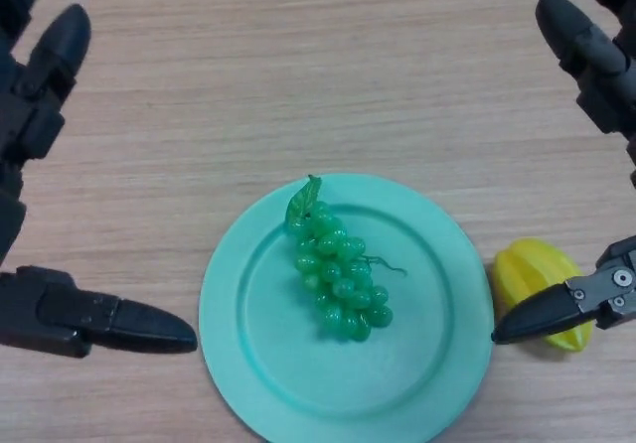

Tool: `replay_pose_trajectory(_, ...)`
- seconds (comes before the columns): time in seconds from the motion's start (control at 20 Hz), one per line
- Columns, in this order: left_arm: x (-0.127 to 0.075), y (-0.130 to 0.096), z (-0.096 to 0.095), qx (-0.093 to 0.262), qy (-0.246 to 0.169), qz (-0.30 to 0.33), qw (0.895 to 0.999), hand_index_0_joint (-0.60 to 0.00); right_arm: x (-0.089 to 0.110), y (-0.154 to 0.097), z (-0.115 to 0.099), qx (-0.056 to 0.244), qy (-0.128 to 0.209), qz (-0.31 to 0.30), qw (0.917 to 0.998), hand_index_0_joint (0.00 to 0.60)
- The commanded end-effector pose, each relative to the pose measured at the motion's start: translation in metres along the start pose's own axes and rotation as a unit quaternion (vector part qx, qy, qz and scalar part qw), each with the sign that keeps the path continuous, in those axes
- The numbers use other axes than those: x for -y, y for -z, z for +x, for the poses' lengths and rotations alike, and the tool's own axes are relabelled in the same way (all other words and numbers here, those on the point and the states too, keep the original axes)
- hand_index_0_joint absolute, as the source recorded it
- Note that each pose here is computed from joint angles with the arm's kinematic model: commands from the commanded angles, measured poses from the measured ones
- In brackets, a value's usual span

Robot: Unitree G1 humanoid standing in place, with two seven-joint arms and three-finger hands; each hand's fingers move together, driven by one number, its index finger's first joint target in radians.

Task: Pick up the green grapes and place it on the plate

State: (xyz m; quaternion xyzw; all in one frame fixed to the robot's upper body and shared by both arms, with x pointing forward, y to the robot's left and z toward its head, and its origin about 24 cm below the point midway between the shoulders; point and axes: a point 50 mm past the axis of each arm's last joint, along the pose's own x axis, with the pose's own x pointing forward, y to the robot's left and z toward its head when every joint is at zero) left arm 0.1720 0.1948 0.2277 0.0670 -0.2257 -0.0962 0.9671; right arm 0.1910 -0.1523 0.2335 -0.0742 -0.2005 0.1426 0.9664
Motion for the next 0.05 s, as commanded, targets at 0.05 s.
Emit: replay_pose_trajectory(0.05, -0.0069, -0.0333, -0.0075, 0.117, -0.024, 0.045, 0.992, 0.000, 0.0063, -0.0329, -0.0054, 0.120, 0.023, -0.019, 0.9924, 0.000)
